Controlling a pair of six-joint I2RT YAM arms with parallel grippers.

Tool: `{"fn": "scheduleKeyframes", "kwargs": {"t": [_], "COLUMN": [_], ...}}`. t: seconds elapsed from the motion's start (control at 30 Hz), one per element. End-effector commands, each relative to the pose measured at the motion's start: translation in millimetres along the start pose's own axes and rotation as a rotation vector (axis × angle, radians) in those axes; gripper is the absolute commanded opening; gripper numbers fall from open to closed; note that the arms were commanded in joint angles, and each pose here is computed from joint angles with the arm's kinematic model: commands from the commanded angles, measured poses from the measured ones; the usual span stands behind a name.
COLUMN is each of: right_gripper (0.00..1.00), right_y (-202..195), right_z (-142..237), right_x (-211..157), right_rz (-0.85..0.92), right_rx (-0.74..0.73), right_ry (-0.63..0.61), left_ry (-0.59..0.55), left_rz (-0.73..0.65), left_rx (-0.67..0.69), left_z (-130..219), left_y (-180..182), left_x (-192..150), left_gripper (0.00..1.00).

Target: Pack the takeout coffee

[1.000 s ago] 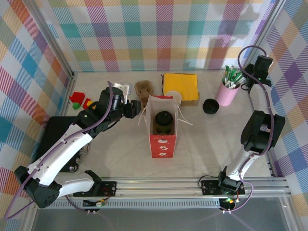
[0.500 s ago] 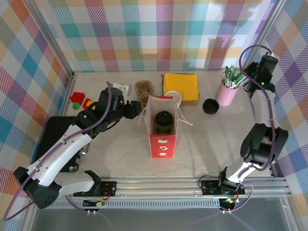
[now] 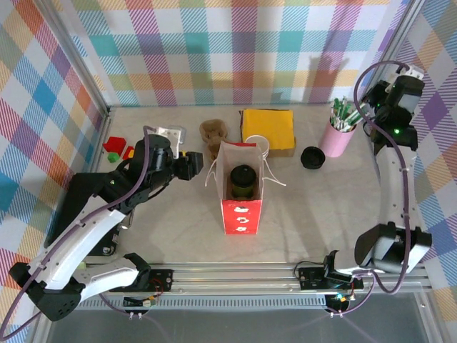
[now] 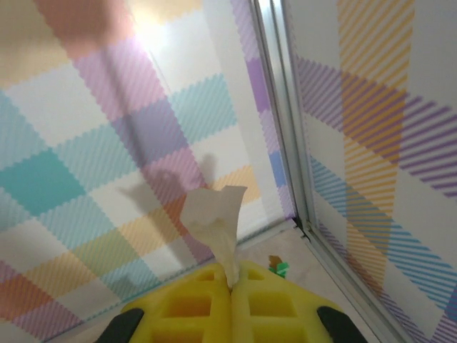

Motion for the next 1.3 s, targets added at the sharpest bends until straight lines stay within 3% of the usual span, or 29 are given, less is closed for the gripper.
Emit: {"fn": "scheduleKeyframes", "kwargs": {"t": [0.0, 0.23, 0.43, 0.6, 0.83, 1.27], "right_gripper": [0.02, 0.01, 0.01, 0.00, 0.00, 0.01], "right_y": [28, 95, 162, 207, 237, 267], "right_z": [55, 134, 190, 228, 265, 289], "right_x": [48, 68, 41, -3, -73, -179], "right_rz": [0.034, -0.025, -0.048, -0.017, 0.124, 0.331], "right_rx": [0.104, 0.470, 0.814, 1.014, 1.121, 1.183], "right_ry": [-0.093, -0.079, 0.079, 0.251, 0.417, 0.547], "left_ry": [0.002, -0.025, -0.035, -0.034, -0.027, -0.005], "left_rz": [-0.016, -0.021, 0.000, 0.020, 0.051, 0.063], "left_rx": [0.031, 0.063, 0.066, 0.063, 0.057, 0.052], "left_z": [12, 29, 39, 44, 47, 40], "left_y": [7, 16, 19, 21, 23, 22], "left_x": [-4, -3, -5, -9, -17, -25], "left_gripper": [0.56, 0.56, 0.56, 0.56, 0.55, 0.53]}}
Point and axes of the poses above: each hand's point on the last joint's axis, 136 mm out from that joint toward the fingers, its own z axis back along the fingers, its own y axis along the line the jaws close on, x = y × z, the point moved 1 cm from there along z, back along the fingers
